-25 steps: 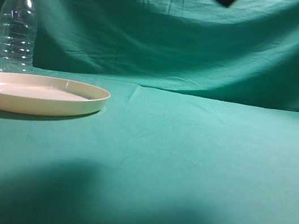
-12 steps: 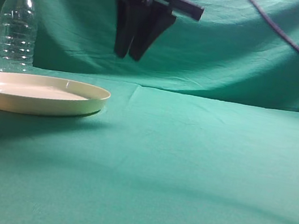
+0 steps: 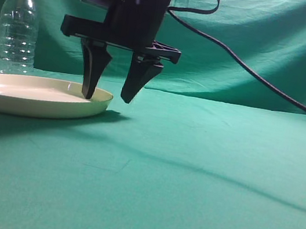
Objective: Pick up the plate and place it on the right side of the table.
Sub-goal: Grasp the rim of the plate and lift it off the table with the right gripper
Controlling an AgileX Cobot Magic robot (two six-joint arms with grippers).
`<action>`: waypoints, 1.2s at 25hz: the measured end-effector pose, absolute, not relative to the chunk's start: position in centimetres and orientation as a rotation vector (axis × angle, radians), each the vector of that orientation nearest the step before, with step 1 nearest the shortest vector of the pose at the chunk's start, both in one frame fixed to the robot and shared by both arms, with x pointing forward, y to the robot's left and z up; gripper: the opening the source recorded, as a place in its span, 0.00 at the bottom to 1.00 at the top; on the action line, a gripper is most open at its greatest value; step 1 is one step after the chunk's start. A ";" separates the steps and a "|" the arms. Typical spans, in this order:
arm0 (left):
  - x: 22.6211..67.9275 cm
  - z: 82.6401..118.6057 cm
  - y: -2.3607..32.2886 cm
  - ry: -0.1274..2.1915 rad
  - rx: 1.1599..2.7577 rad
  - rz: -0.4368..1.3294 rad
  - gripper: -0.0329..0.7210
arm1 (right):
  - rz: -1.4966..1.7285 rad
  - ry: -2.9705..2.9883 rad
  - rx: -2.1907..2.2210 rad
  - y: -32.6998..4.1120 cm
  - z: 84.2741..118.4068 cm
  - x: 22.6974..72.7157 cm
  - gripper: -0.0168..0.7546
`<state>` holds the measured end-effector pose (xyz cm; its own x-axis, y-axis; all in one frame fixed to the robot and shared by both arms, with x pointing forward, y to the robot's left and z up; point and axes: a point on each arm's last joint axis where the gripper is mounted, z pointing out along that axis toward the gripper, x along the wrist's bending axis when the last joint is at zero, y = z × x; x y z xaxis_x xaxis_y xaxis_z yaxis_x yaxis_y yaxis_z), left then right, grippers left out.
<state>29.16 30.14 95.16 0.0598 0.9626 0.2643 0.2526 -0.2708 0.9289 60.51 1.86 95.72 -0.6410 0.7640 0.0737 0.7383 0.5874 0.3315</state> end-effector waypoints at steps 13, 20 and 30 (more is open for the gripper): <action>29.2 95.2 30.1 1.240 1.622 1.255 0.04 | 0.569 2.709 1.268 3.1 93.4 60.9 0.47; 29.2 95.2 30.1 1.240 1.622 1.255 0.04 | 0.606 2.671 1.287 3.1 93.6 61.3 0.10; 29.2 95.2 30.1 1.240 1.622 1.255 0.04 | 0.596 2.557 1.291 1.2 100.8 62.4 0.02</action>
